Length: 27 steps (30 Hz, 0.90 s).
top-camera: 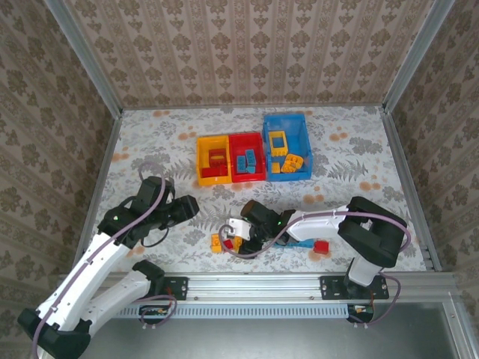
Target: Sort the legos into containers by color
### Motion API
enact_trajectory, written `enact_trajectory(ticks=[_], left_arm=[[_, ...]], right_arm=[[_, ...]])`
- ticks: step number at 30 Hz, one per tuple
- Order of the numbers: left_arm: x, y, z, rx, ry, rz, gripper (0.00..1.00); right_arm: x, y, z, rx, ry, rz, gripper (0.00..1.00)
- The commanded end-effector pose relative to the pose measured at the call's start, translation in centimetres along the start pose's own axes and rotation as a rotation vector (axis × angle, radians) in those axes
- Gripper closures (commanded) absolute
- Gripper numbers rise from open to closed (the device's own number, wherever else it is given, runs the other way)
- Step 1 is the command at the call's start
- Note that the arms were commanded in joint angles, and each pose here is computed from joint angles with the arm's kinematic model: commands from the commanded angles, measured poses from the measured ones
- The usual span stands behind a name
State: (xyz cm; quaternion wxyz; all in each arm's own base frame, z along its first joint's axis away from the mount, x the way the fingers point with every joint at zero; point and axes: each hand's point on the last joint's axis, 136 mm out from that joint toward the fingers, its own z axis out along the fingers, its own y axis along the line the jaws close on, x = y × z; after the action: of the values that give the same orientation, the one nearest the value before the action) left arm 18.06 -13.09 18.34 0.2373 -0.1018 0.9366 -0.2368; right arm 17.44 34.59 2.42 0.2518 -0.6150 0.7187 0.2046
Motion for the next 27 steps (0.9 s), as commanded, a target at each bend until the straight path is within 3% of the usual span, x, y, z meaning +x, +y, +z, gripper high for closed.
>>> enact_trajectory(ticks=[1, 5, 15, 20, 27], left_arm=[[0.0, -0.3, 0.2, 0.02, 0.006, -0.006, 0.38], [0.0, -0.5, 0.3, 0.029, 0.007, -0.006, 0.38], [-1.5, -5.7, 0.4, 0.227, 0.018, 0.057, 0.37], [-3.2, -8.7, 0.9, 0.305, 0.007, 0.062, 0.38], [-5.9, -15.8, 2.1, 0.406, 0.022, 0.203, 0.37]], right_arm=[[-1.0, 0.7, 0.2, -0.044, -0.015, -0.011, 0.41], [-1.1, 0.9, 0.0, -0.05, -0.025, -0.006, 0.56], [-1.4, -3.0, -4.8, 0.112, -0.092, 0.09, 0.6], [-0.7, -8.7, -9.6, 0.271, -0.165, 0.247, 0.6], [1.7, -19.6, -16.8, 0.558, -0.189, 0.476, 0.6]])
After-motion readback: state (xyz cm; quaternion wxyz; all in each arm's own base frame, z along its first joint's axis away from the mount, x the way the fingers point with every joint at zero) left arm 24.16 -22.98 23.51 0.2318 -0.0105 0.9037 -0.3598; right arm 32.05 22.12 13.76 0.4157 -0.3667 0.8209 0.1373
